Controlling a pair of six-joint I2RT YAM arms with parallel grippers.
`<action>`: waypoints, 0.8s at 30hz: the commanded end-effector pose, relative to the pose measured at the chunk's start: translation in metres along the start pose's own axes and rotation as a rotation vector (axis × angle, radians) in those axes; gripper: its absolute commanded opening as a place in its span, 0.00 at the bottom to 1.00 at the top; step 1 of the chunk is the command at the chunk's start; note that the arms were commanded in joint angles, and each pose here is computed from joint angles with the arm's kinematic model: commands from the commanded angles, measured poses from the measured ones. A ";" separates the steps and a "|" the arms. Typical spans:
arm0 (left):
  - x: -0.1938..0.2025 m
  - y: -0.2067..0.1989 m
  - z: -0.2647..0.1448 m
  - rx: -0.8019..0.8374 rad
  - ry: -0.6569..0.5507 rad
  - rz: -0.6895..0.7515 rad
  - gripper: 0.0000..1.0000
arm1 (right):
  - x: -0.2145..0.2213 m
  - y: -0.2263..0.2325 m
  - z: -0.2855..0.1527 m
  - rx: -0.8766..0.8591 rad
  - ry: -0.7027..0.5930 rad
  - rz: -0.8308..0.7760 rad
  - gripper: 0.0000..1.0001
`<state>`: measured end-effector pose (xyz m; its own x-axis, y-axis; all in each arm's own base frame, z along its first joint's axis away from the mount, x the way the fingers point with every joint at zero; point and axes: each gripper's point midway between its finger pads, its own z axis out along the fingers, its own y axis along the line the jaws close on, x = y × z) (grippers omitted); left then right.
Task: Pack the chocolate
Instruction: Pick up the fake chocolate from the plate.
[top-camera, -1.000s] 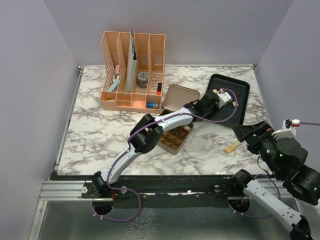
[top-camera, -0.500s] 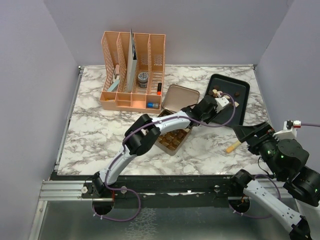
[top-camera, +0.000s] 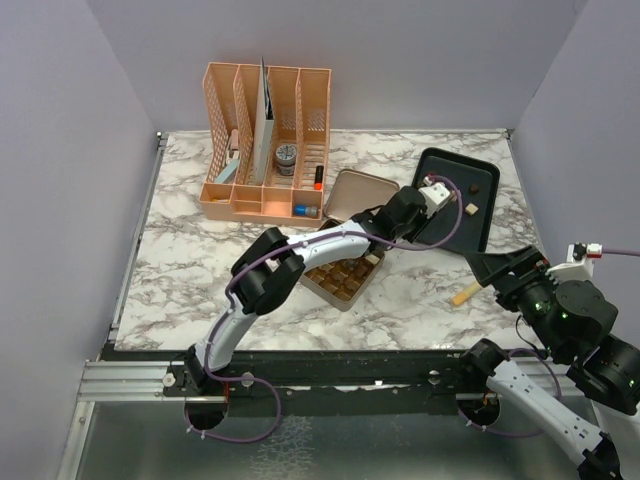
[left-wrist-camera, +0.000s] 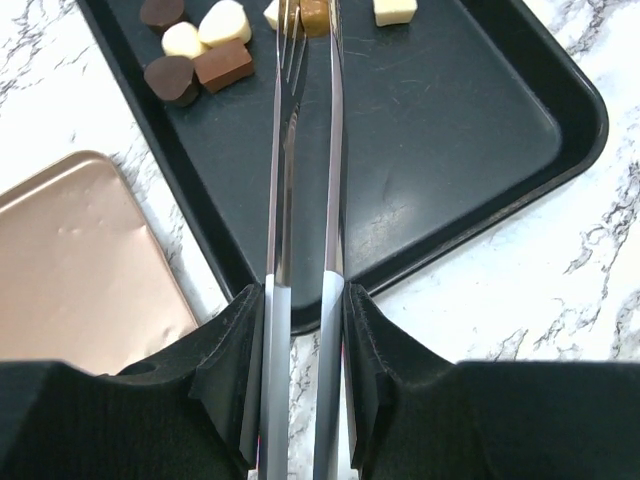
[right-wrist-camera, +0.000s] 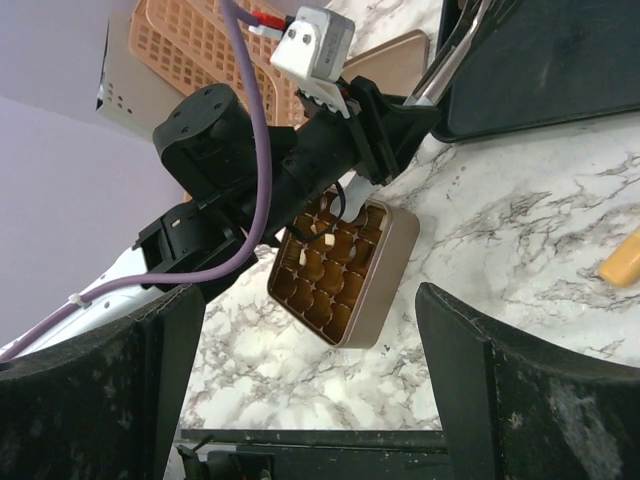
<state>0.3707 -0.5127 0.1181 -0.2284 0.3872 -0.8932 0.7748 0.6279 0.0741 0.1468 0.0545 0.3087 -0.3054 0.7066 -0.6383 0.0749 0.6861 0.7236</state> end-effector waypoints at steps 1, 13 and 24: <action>-0.042 0.014 -0.034 -0.072 -0.090 -0.089 0.20 | 0.002 -0.009 -0.002 0.026 0.001 -0.005 0.91; -0.033 0.072 -0.106 -0.198 0.020 -0.346 0.20 | 0.016 -0.016 0.008 0.037 0.027 -0.026 0.91; -0.002 0.099 -0.209 -0.296 0.136 -0.364 0.21 | 0.038 -0.028 0.020 0.066 0.084 -0.050 0.91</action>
<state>0.3537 -0.3469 0.2072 -0.5176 0.1692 -0.8387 0.4684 0.8763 -0.1123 0.1524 0.0629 0.2671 -0.3725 0.6637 -0.6487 0.1212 0.7278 0.6750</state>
